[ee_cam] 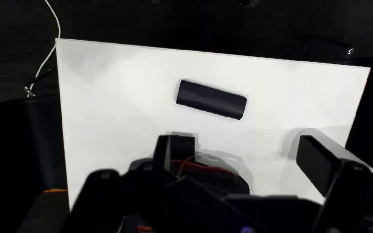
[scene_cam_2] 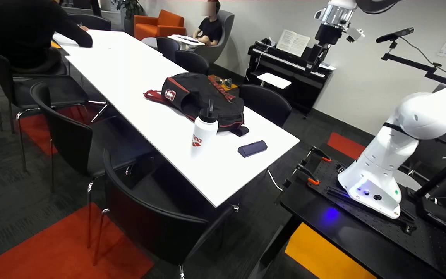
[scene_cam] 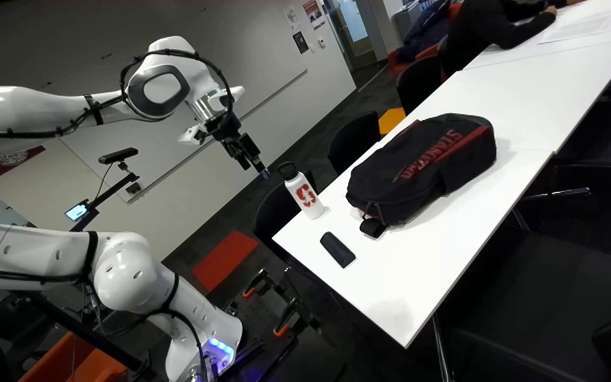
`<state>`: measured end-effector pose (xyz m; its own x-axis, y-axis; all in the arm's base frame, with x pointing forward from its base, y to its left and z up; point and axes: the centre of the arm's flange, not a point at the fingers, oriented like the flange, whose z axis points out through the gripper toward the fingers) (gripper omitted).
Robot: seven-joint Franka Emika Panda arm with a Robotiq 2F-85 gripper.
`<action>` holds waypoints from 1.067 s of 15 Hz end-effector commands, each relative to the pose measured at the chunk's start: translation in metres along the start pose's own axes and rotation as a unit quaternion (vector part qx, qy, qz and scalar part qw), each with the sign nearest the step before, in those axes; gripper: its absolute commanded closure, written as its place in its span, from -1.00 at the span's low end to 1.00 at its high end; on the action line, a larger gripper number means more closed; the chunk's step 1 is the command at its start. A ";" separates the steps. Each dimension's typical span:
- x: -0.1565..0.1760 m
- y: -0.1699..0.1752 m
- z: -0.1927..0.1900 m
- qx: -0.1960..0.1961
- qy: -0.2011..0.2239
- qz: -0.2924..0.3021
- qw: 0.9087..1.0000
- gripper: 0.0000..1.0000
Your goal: Open the zipper of the bag on the table
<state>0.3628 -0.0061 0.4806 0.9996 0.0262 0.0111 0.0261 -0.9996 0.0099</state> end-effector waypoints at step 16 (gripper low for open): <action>0.070 0.055 0.212 -0.085 0.027 0.091 0.992 -1.00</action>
<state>0.4370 -0.0616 0.2694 0.9855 -0.1497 0.0795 -0.1615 -0.9716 0.1729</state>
